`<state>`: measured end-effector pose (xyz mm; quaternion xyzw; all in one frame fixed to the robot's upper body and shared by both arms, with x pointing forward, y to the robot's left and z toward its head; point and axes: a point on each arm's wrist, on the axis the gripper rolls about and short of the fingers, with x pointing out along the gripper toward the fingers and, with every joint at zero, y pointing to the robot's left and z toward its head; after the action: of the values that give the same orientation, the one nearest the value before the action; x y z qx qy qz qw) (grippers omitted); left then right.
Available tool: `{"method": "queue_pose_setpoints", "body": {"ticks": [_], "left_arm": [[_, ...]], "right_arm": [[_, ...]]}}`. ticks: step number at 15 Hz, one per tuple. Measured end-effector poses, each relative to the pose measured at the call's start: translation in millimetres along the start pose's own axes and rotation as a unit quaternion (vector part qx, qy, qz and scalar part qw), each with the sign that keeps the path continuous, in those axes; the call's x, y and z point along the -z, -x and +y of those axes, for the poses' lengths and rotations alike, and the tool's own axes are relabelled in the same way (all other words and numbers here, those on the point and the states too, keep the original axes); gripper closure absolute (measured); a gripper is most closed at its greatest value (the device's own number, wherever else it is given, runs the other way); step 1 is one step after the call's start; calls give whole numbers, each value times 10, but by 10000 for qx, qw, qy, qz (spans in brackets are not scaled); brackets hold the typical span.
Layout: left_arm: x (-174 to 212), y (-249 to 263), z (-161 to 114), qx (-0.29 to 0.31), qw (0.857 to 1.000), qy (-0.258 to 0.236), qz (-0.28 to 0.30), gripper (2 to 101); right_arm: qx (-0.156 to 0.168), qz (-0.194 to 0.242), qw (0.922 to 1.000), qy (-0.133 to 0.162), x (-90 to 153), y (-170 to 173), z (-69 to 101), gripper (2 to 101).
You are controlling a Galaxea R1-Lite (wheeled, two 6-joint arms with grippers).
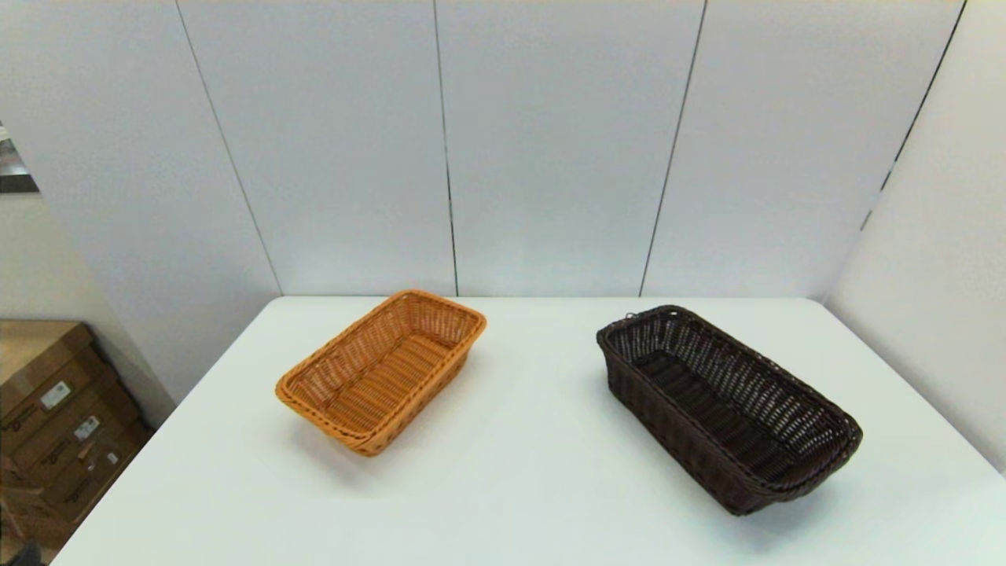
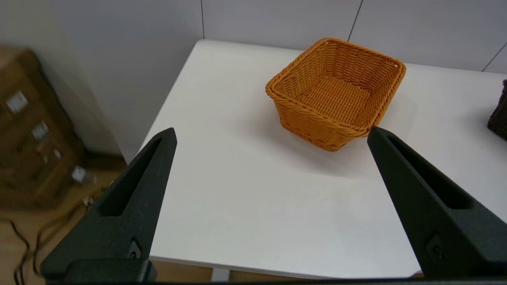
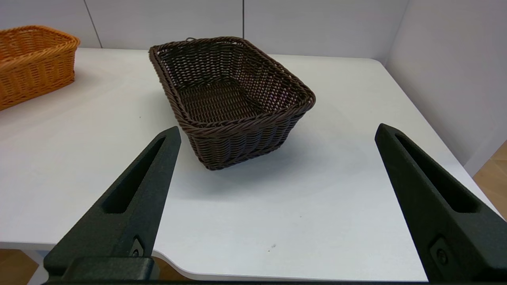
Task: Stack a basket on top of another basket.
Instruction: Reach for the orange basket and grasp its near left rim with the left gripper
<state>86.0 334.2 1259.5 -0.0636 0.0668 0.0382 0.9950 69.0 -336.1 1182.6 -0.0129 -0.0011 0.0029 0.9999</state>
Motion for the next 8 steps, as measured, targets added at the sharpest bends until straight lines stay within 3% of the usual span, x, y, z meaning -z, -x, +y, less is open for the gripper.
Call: {"method": "queue_pose_setpoints", "body": {"ticks": [4,8], "left_arm": [[-538,-485,-85,-202,9929,892,758,54],[-751,-1208,-170,-676,9672,1818,1642,54]], "right_arm": [[0,-2,10000,0,0,0,0,49],[0,-7,10000,9,-2,0,0,49]]}}
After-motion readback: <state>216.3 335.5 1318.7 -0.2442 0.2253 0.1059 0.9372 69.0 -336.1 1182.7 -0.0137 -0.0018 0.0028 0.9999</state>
